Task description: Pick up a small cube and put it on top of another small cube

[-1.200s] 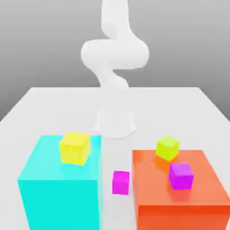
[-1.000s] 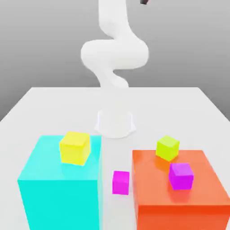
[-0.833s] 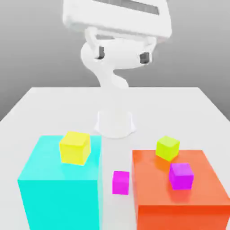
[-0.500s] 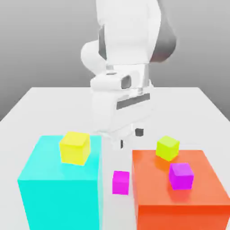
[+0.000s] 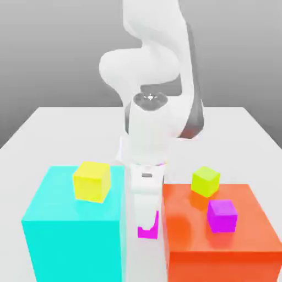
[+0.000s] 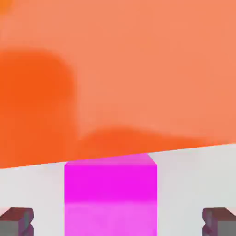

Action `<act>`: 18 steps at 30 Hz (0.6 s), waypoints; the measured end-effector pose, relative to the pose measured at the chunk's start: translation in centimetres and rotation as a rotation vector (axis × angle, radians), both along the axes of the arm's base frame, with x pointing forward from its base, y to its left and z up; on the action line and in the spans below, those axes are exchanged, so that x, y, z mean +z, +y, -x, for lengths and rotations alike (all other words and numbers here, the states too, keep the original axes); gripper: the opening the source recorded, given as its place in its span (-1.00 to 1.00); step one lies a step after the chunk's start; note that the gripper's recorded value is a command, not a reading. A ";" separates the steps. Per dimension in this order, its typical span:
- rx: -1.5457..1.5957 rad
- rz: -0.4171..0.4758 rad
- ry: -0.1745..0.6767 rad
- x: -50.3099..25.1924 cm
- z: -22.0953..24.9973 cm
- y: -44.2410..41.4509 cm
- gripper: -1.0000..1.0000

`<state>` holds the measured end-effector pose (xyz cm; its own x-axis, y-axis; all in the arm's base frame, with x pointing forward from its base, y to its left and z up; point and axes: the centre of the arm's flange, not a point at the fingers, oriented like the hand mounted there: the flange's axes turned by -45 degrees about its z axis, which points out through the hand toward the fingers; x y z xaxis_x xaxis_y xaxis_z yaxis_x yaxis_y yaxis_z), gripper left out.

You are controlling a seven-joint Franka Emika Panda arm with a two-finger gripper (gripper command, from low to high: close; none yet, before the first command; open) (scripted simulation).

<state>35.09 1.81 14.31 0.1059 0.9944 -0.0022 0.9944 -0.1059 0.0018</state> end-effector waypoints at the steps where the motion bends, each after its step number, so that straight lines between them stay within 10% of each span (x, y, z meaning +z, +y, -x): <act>1: 0.000 0.000 0.001 -0.9 0.1 0.0 0.00; 2: -0.001 -0.001 0.001 -1.4 0.2 0.0 -1.00; 18: 0.035 -0.005 -0.036 6.0 -0.6 0.0 -1.00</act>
<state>35.71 1.80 20.26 0.0707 0.9975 0.0064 0.9968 -0.0709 0.0368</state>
